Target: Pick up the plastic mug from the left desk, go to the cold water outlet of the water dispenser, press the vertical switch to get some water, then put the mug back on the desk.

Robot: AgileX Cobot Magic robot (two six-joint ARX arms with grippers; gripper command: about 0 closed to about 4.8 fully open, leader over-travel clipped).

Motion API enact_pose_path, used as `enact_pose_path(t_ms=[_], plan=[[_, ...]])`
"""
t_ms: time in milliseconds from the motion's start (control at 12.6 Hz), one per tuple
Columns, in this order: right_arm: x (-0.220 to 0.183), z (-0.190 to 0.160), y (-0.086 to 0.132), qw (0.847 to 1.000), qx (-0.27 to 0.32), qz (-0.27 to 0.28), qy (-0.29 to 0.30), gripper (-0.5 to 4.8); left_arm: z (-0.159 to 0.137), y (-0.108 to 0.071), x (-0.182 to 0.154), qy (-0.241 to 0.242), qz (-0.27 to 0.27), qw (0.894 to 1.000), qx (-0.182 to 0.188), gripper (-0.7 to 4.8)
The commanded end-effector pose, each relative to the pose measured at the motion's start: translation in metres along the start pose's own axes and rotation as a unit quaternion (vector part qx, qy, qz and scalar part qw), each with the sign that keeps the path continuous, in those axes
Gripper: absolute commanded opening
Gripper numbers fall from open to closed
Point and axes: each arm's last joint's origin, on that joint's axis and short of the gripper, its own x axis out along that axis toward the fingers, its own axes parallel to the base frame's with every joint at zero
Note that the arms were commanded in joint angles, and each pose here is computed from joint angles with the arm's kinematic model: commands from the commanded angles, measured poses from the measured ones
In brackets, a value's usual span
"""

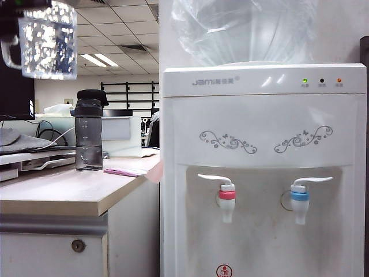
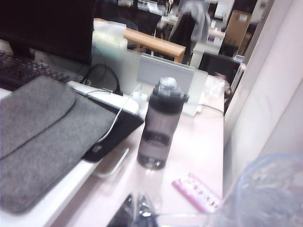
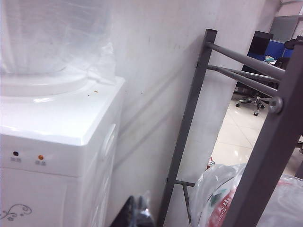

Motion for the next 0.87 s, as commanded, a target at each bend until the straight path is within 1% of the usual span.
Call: enact_pose_path(t_ms=[79, 237, 474, 712, 870], plan=[[0.0, 0.002, 0.0, 1.0, 0.003, -0.001, -0.007, -0.01, -0.016, 0.005, -0.005, -0.011, -0.004, 1.0, -0.028, -0.05], [0.0, 0.002, 0.0, 1.0, 0.003, -0.001, -0.007, -0.01, -0.024, 0.008, -0.007, -0.01, -0.004, 1.0, -0.027, -0.05], [0.0, 0.002, 0.0, 1.0, 0.003, -0.001, -0.007, -0.01, -0.044, 0.012, -0.009, 0.012, 0.001, 1.0, -0.028, -0.05], [0.0, 0.002, 0.0, 1.0, 0.003, -0.001, -0.007, -0.01, -0.056, 0.009, 0.0, 0.017, 0.004, 0.999, -0.034, -0.05], [0.0, 0.002, 0.0, 1.0, 0.003, -0.001, -0.007, -0.01, -0.073, 0.005, 0.012, 0.026, 0.007, 0.999, -0.029, -0.05]])
